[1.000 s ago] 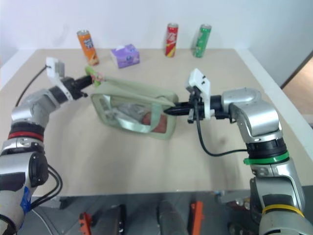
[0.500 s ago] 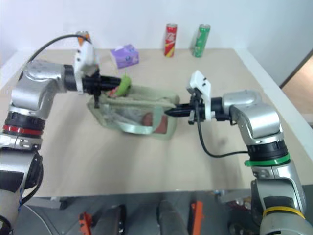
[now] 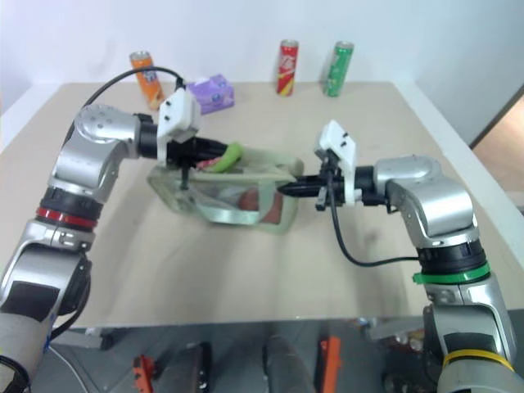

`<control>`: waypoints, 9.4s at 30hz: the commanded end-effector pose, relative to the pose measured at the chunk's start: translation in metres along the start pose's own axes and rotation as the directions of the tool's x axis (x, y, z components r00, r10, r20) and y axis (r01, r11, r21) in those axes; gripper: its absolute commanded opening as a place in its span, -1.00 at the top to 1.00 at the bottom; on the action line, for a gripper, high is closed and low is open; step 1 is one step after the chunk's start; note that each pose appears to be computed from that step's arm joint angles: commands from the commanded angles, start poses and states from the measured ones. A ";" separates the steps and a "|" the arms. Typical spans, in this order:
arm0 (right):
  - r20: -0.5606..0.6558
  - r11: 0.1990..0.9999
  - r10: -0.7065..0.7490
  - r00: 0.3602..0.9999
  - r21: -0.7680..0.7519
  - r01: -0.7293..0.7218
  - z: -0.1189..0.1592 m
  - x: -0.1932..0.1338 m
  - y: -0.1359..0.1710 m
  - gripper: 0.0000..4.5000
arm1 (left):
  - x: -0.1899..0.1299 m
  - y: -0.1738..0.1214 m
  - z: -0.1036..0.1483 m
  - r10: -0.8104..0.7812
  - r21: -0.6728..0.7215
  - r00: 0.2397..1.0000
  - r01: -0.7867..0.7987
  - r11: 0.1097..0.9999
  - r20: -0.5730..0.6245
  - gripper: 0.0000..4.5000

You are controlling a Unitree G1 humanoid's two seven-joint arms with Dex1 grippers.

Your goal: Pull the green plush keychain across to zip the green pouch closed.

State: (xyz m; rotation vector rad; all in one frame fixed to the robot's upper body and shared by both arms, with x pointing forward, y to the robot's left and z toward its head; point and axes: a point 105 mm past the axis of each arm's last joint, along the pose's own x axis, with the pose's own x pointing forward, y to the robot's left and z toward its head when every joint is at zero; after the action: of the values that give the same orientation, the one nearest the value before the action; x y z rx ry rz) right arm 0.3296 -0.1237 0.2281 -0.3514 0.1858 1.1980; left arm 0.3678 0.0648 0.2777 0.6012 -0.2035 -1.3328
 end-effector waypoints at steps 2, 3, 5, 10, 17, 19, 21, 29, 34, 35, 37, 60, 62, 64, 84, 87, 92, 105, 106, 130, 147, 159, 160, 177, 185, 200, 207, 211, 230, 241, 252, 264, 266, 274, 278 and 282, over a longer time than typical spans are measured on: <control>0.043 0.998 -0.003 0.999 -0.059 0.006 0.017 -0.006 0.002 1.00 | -0.023 0.033 0.054 0.152 -0.055 0.962 -0.143 0.988 0.229 1.00; 0.043 0.998 -0.003 0.999 -0.059 0.005 0.017 -0.005 0.002 1.00 | -0.027 0.036 0.057 0.167 -0.075 0.955 -0.153 0.985 0.245 1.00; 0.042 0.998 -0.001 0.999 -0.060 0.004 0.018 -0.005 0.001 1.00 | -0.031 0.039 0.057 0.181 -0.097 0.950 -0.161 0.982 0.255 1.00; 0.045 0.998 0.010 0.999 -0.066 -0.007 0.020 -0.002 0.000 1.00 | -0.032 0.036 0.046 0.191 -0.101 0.957 -0.172 0.980 0.218 1.00; 0.046 0.998 0.011 0.999 -0.068 -0.008 0.021 -0.002 -0.001 1.00 | -0.025 0.028 0.034 0.160 -0.059 0.976 -0.153 0.986 0.147 1.00; 0.046 0.998 0.011 0.999 -0.067 -0.008 0.020 -0.002 -0.001 1.00 | -0.024 0.028 0.034 0.163 -0.080 0.975 -0.152 0.985 0.152 0.58; 0.046 0.998 0.011 0.999 -0.066 -0.008 0.020 -0.002 0.000 1.00 | -0.026 0.032 0.037 0.179 -0.113 0.969 -0.161 0.980 0.171 0.29; 0.046 0.998 0.008 0.999 -0.061 -0.005 0.019 -0.002 0.001 1.00 | -0.031 0.039 0.041 0.223 -0.119 0.958 -0.204 0.972 0.183 -0.93; 0.051 0.998 0.007 0.999 -0.061 -0.004 0.020 -0.002 0.001 1.00 | -0.046 0.031 0.043 0.161 -0.076 0.977 -0.151 0.986 0.141 -0.97; 0.051 0.998 0.007 0.999 -0.062 -0.004 0.021 -0.002 0.001 1.00 | -0.050 0.024 0.040 0.118 -0.067 0.987 -0.111 0.992 0.113 -0.97; 0.054 0.998 0.010 0.998 -0.062 -0.006 0.021 -0.002 0.001 1.00 | -0.059 0.011 0.031 0.043 -0.060 0.998 -0.041 0.997 0.037 -0.97; 0.076 0.998 0.030 0.997 -0.064 -0.025 0.021 0.006 0.003 1.00 | -0.167 0.010 0.016 0.202 -0.170 0.965 -0.231 0.958 -0.169 -0.97; 0.074 0.998 0.029 0.997 -0.061 -0.025 0.020 0.006 0.003 1.00 | -0.177 0.000 -0.001 0.200 -0.211 0.955 -0.247 0.946 -0.220 -0.97; 0.072 0.998 0.030 0.997 -0.060 -0.026 0.020 0.006 0.003 1.00 | -0.185 -0.012 -0.022 0.184 -0.251 0.944 -0.255 0.934 -0.274 -0.97; 0.069 0.998 0.037 0.997 -0.052 -0.034 0.020 0.007 0.004 1.00 | -0.141 -0.040 -0.053 0.110 -0.410 0.977 -0.178 0.895 -0.184 -0.97; 0.064 0.998 0.034 0.997 -0.049 -0.031 0.019 0.006 0.004 1.00 | -0.139 -0.036 -0.053 0.127 -0.408 0.977 -0.187 0.893 -0.170 -0.97; 0.063 0.998 0.032 0.997 -0.046 -0.029 0.018 0.006 0.004 1.00 | -0.133 -0.026 -0.048 0.163 -0.394 0.979 -0.200 0.897 -0.126 -0.49; 0.064 0.999 0.029 0.998 -0.046 -0.026 0.019 0.004 0.004 1.00 | -0.131 -0.032 -0.045 0.122 -0.429 0.988 -0.153 0.890 -0.098 0.97; 0.063 0.999 0.028 0.998 -0.046 -0.025 0.019 0.004 0.003 1.00 | -0.131 -0.034 -0.045 0.115 -0.432 0.988 -0.147 0.890 -0.101 0.97; 0.150 0.995 0.005 0.989 -0.102 0.010 0.051 -0.059 -0.004 -0.48 | -0.127 -0.035 -0.057 0.140 -0.429 0.980 -0.187 0.884 -0.141 1.00; 0.006 0.871 0.025 1.000 -0.491 -0.019 0.060 0.032 0.037 -0.48 | -0.125 -0.035 -0.054 0.150 -0.423 0.981 -0.189 0.886 -0.123 1.00; 0.085 0.827 0.004 0.996 -0.561 0.045 0.087 0.053 0.030 -0.48 | -0.124 -0.035 -0.053 0.155 -0.420 0.981 -0.191 0.887 -0.118 1.00; 0.100 0.821 -0.004 0.995 -0.568 0.060 0.092 0.055 0.029 -0.48 | -0.124 -0.035 -0.053 0.156 -0.420 0.981 -0.191 0.887 -0.118 1.00; 0.106 0.782 0.108 0.988 -0.623 -0.019 0.105 0.070 0.049 -0.48 | -0.124 -0.032 -0.053 0.172 -0.418 0.978 -0.204 0.885 -0.115 1.00; 0.087 0.795 0.118 0.989 -0.605 -0.042 0.100 0.056 0.042 -0.48 | -0.125 -0.033 -0.053 0.175 -0.421 0.978 -0.208 0.883 -0.115 1.00; 0.045 0.662 0.028 0.999 -0.750 0.015 0.103 0.073 0.042 -0.48 | -0.124 -0.031 -0.052 0.180 -0.420 0.978 -0.209 0.883 -0.107 1.00; 0.072 0.611 0.018 0.997 -0.791 0.046 0.114 0.085 0.043 -0.48 | -0.124 -0.031 -0.052 0.184 -0.420 0.977 -0.212 0.882 -0.107 1.00; 0.086 0.604 0.027 0.996 -0.795 0.052 0.120 0.089 0.044 -0.48 | -0.124 -0.031 -0.052 0.188 -0.420 0.977 -0.215 0.882 -0.106 1.00; 0.145 0.654 0.101 0.984 -0.755 0.044 0.133 0.101 0.046 0.22 | -0.126 -0.030 -0.051 0.202 -0.425 0.974 -0.225 0.877 -0.099 1.00; 0.142 0.673 0.114 0.983 -0.739 0.029 0.127 0.096 0.043 1.00 | -0.124 -0.029 -0.052 0.197 -0.424 0.975 -0.220 0.878 -0.098 1.00; 0.114 0.774 0.052 0.992 -0.633 0.032 0.109 0.044 0.010 1.00 | -0.120 -0.030 -0.055 0.187 -0.431 0.978 -0.209 0.878 -0.094 1.00; 0.031 0.773 -0.204 0.978 -0.608 0.181 0.085 -0.019 -0.038 1.00 | -0.115 -0.032 -0.058 0.173 -0.440 0.981 -0.193 0.877 -0.085 1.00; 0.031 0.780 -0.211 0.977 -0.597 0.187 0.082 -0.024 -0.038 1.00 | -0.115 -0.032 -0.058 0.171 -0.440 0.982 -0.191 0.877 -0.085 1.00; -0.103 0.766 -0.345 0.933 -0.605 0.217 0.053 -0.060 -0.053 1.00 | -0.116 -0.032 -0.058 0.167 -0.442 0.982 -0.189 0.877 -0.088 1.00; -0.163 0.761 -0.389 0.907 -0.611 0.217 0.044 -0.078 -0.057 1.00 | -0.116 -0.032 -0.059 0.167 -0.443 0.982 -0.189 0.876 -0.090 1.00; -0.236 0.773 -0.412 0.880 -0.602 0.201 0.032 -0.095 -0.057 1.00 | -0.117 -0.032 -0.059 0.167 -0.445 0.982 -0.190 0.875 -0.091 1.00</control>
State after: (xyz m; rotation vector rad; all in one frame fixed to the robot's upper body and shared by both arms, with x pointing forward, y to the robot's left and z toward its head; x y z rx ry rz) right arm 0.3518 -0.1977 0.2840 -1.0682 0.0777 0.8865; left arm 0.3398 0.1868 0.2310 0.1972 0.0955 -1.1409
